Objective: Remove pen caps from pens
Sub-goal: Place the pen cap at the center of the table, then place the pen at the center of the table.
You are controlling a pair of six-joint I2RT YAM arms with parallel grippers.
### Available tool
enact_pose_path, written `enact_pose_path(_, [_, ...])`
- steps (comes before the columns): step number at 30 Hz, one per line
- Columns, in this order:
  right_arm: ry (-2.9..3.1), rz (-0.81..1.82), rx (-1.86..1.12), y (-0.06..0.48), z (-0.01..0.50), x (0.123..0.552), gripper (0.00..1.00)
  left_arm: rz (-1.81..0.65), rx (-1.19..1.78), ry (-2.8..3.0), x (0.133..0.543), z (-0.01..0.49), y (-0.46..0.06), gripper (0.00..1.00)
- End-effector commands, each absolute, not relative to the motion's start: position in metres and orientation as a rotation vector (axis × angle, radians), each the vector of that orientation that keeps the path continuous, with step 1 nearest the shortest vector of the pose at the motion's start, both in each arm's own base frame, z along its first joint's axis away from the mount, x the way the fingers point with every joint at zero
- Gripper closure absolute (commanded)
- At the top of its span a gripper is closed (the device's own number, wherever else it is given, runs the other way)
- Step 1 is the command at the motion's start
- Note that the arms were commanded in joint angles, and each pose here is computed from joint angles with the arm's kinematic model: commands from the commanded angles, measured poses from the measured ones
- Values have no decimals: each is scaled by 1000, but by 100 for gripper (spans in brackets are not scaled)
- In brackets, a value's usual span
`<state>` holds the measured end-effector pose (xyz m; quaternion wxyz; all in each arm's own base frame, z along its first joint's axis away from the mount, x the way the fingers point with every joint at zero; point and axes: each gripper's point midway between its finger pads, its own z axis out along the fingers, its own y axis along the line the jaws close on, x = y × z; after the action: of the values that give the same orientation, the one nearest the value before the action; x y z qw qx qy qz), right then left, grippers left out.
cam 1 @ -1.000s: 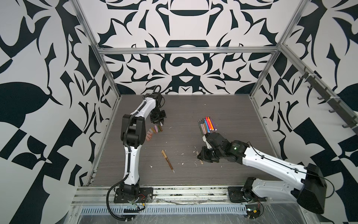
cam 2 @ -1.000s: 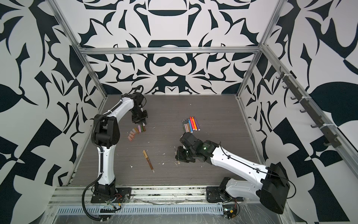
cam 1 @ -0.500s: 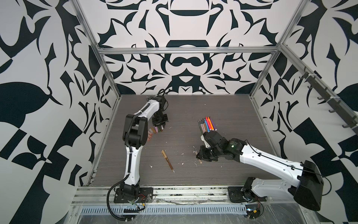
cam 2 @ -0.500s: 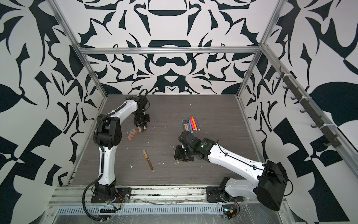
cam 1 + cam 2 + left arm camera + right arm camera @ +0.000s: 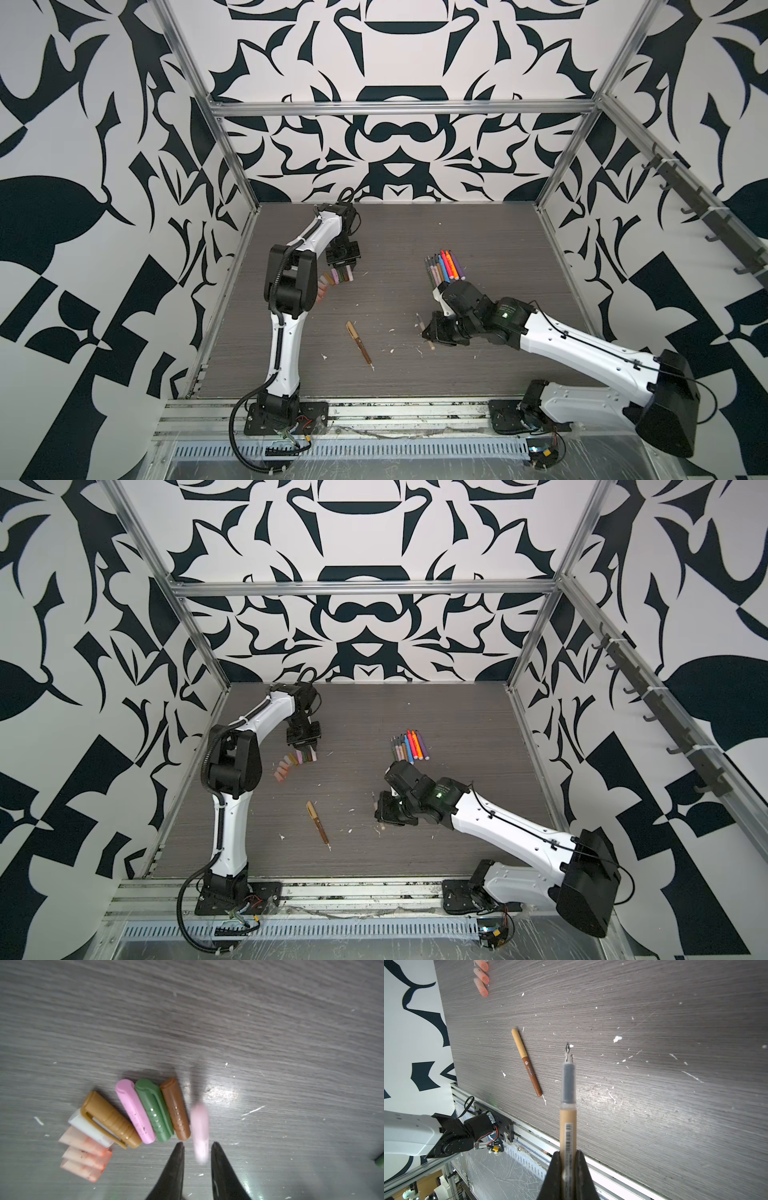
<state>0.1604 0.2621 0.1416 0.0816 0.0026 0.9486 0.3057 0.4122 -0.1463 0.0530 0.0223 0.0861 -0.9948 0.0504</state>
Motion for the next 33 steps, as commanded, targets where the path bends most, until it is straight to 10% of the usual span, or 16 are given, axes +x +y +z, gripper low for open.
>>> enact_pose_path(1, [2804,909,21,258,148,164,100,125,265,-3031,403,51,-145,74])
enact_pose_path(33, [2877,-109,-419,221,94,366,100,700,371,-3148,329,158,-155,77])
